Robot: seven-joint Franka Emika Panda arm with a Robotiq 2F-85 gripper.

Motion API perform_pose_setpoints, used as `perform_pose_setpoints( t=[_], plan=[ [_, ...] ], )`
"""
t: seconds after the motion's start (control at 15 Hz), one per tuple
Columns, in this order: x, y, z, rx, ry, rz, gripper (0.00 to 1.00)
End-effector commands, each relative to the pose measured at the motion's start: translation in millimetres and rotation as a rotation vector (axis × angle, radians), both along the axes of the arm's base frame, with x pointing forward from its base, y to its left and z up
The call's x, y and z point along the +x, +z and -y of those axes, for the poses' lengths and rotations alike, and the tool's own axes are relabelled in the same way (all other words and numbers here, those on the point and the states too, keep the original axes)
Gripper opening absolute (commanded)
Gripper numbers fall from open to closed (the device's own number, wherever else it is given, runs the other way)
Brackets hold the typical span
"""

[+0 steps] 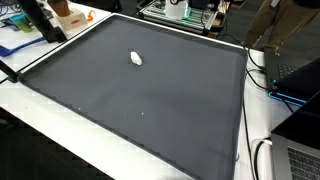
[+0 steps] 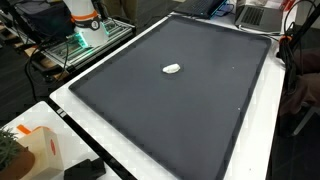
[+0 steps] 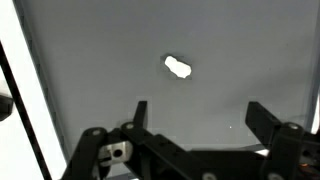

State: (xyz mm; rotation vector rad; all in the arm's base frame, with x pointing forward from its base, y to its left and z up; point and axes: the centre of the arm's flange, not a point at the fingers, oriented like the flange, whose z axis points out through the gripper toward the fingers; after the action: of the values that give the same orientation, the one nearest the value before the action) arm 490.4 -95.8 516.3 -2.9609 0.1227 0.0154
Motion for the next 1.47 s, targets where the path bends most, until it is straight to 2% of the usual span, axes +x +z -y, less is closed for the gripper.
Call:
perform_pose_setpoints(
  t=[0.0,0.2,0.4,0.47,0.67,1.4],
  plan=[
    [-83,-1,-26,-0.052,0.013,0.081,1.00],
    [-120,2,-63,-0.120,0.093,0.135,1.00],
    [-144,4,-116,-0.182,0.193,0.181,1.00],
    [-111,9,-84,-0.143,0.163,0.134,1.00],
    [-133,11,-114,-0.174,0.200,0.163,1.00],
    [-135,10,-111,-0.176,0.195,0.172,1.00]
  ],
)
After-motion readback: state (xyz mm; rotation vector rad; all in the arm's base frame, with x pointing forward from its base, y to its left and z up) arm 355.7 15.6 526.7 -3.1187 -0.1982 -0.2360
